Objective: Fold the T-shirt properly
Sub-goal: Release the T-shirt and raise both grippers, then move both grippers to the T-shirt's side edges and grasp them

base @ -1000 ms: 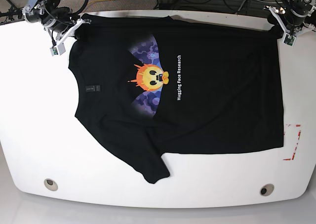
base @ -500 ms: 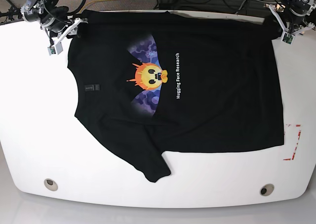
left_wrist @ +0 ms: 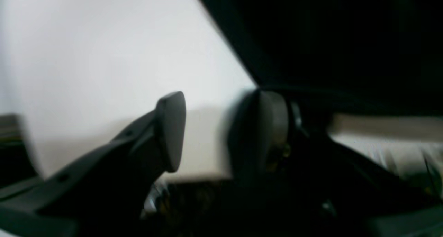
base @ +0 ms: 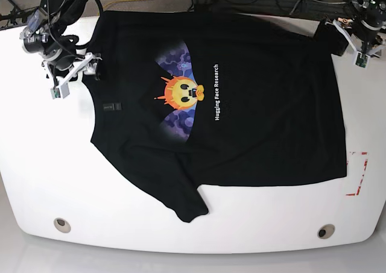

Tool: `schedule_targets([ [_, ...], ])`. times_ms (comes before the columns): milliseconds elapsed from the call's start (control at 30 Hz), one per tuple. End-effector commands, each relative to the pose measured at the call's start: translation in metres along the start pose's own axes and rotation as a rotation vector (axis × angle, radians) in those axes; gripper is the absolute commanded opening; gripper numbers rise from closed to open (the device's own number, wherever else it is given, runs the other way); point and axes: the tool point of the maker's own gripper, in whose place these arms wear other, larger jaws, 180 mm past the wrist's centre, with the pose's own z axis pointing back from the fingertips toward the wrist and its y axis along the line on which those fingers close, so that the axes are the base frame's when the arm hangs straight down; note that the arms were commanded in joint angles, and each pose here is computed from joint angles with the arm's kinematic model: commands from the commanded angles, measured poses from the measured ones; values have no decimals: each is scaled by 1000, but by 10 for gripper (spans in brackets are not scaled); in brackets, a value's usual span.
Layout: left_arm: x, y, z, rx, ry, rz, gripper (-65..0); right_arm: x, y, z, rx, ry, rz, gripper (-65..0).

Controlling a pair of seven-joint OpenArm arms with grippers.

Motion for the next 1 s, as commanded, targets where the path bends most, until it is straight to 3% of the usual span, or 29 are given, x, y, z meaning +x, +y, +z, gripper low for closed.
schedule_targets([
  [0, 15, 7, 2, 28, -47, -4, -367, 24, -14, -5, -32, -29, 14, -125],
  [167, 31, 24, -3, 67, -46, -15, -367, 65, -32, -30, -46, -26, -10, -125],
  [267, 35, 35, -3, 91, -19, -28, -368, 87, -37, -46, -22, -11, -1, -125],
  [533, 27, 55, 5, 148, 14, 4, -369, 151, -40, -86, 73, -82, -19, -125],
  [800, 25, 55, 6, 149, 16, 13, -369, 170, -36, -119, 148, -110, -92, -125],
  [967, 40, 43, 6, 79, -76, 74, -369, 163, -22, -139, 192, -106, -124, -125],
])
